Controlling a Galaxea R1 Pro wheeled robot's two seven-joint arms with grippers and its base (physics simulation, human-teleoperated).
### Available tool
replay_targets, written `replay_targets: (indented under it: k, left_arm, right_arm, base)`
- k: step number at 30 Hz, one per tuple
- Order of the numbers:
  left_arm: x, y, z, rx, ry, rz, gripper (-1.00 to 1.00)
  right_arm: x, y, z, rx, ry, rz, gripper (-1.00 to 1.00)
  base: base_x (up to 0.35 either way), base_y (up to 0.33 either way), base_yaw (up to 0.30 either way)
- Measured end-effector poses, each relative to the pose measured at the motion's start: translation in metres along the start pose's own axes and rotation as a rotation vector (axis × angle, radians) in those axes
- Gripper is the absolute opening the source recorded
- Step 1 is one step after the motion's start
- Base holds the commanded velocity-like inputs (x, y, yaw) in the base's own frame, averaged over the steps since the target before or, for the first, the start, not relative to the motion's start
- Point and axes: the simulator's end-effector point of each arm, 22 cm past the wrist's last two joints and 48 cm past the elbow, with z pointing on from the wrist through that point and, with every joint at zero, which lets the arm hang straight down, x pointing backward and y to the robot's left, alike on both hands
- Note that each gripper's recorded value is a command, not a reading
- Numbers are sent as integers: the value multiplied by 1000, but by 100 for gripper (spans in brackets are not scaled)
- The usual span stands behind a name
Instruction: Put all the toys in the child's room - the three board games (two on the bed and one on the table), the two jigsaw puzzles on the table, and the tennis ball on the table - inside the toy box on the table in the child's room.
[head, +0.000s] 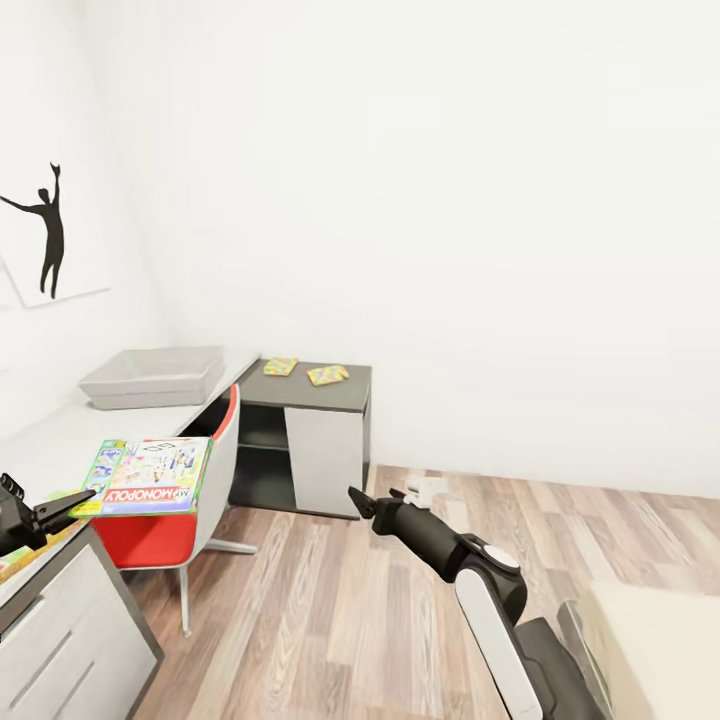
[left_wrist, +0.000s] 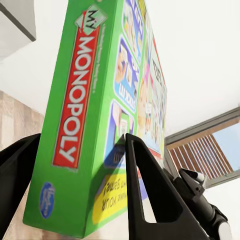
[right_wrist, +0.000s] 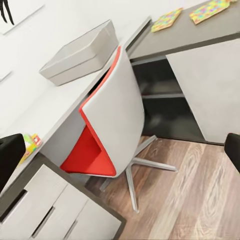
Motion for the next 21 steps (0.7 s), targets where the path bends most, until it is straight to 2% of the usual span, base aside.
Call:
replay_targets:
  k: [9,14,21]
  left_arm:
    - [1,0,1,0,1,-1,-100]
    - [-1,0,0,0,-2,-1,-100]
    - [-5,-9,-2,2,-6,-3,-100]
  right_arm:
    - [4,7,2,-10,8,-9,100]
    - [5,7,2,-10,9,-9,100]
    - [-2,12,-1,-12,9,-9,100]
  base:
    - [296,0,276]
    - [56,0,270]
    - [5,0,53]
